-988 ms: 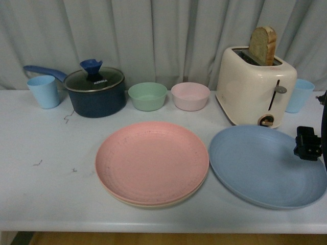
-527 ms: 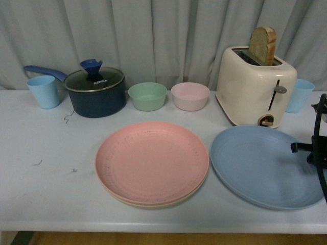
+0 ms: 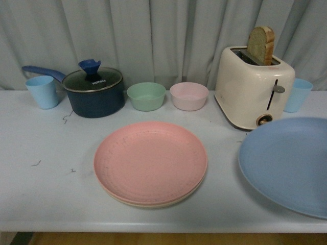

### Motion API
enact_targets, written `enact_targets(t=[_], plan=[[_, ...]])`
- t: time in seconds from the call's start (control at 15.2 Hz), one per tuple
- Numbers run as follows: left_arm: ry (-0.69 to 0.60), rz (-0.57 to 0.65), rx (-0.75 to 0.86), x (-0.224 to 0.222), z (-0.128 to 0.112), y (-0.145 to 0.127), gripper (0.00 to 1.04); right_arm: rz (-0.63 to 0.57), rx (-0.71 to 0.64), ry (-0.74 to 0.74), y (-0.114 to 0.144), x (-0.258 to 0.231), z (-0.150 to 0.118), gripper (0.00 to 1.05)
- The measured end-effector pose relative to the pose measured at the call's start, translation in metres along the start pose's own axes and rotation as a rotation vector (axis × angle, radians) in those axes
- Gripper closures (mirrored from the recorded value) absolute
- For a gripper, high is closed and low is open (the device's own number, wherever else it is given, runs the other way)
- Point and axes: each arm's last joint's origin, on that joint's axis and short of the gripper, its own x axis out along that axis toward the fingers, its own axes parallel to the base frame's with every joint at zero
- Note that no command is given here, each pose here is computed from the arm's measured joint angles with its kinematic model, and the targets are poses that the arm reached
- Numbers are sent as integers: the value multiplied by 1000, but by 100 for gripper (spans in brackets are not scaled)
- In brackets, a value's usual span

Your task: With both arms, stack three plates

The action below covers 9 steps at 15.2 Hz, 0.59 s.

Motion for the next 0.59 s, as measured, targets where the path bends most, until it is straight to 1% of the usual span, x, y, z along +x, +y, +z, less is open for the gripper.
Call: enact_targets(t=[0.07, 0.13, 0.2, 0.26, 0.4, 0.46, 0.59], plan=[[0, 0, 0, 0, 0, 0, 7, 64, -17, -55, 13, -16, 9, 102], [0, 0, 0, 0, 0, 0, 7, 149, -23, -121, 32, -32, 18, 102], [0, 0, 0, 0, 0, 0, 7, 234, -16, -159, 55, -39, 24, 102], [0, 0, 0, 0, 0, 0, 7, 287, -8, -157, 74, -34, 23, 102], [0, 0, 0, 0, 0, 0, 7, 372, 8, -67, 118, -5, 11, 102], [0, 0, 0, 0, 0, 0, 7, 394, 13, -22, 135, 10, 5, 102], [0, 0, 0, 0, 0, 0, 7, 393, 17, 19, 157, 34, -2, 102]])
